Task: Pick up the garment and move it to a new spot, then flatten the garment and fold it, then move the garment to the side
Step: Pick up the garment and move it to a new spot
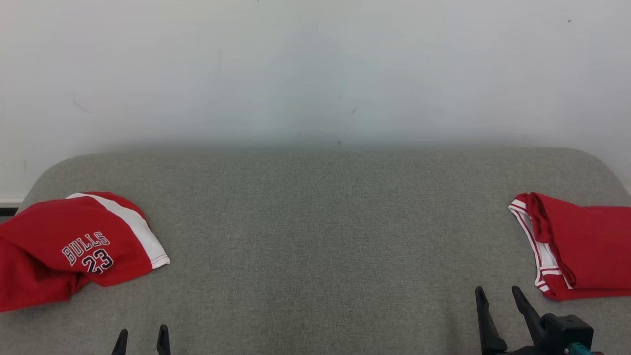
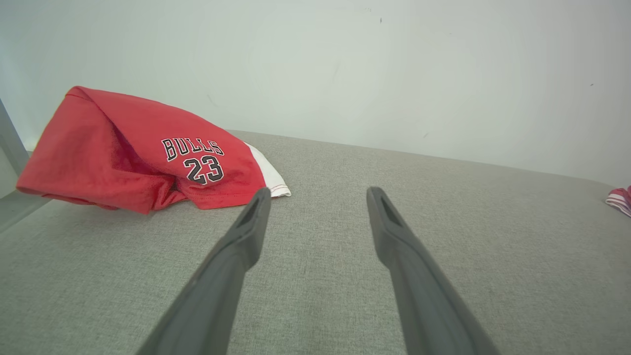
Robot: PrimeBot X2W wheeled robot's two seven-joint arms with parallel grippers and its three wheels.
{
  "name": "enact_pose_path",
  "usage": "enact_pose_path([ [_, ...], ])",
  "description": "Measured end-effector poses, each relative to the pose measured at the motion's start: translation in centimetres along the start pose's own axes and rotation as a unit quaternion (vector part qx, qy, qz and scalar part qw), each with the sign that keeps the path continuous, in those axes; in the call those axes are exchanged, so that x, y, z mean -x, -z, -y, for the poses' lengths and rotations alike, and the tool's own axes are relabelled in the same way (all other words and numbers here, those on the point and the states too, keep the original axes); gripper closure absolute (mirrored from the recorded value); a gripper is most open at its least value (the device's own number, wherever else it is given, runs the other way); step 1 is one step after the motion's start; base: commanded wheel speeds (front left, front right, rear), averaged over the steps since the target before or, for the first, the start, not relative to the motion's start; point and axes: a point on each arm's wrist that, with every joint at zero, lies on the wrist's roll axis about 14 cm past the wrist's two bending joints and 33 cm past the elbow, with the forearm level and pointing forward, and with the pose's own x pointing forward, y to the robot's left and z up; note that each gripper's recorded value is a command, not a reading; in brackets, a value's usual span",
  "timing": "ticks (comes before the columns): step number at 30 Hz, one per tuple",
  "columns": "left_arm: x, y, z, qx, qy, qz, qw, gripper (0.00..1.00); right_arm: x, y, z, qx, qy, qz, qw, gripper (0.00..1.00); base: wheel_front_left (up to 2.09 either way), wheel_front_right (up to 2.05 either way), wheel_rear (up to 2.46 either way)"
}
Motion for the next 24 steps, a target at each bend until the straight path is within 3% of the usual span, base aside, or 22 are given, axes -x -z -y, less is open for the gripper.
enact_pose_path([
  [12,1.2,-0.5,-1.6,-0.007,-0.022,0.006,1.0,0.0,-1.0,0.8,-2.4,0.005,-0.038,-0.012,0.999,0.0,0.0,0.0,0.0],
  [24,6.9,-1.3,-7.7,-0.012,-0.128,0.018,0.992,0.0,-3.3,1.8,-10.1,0.008,-0.152,-0.028,0.988,0.0,0.0,0.0,0.0],
])
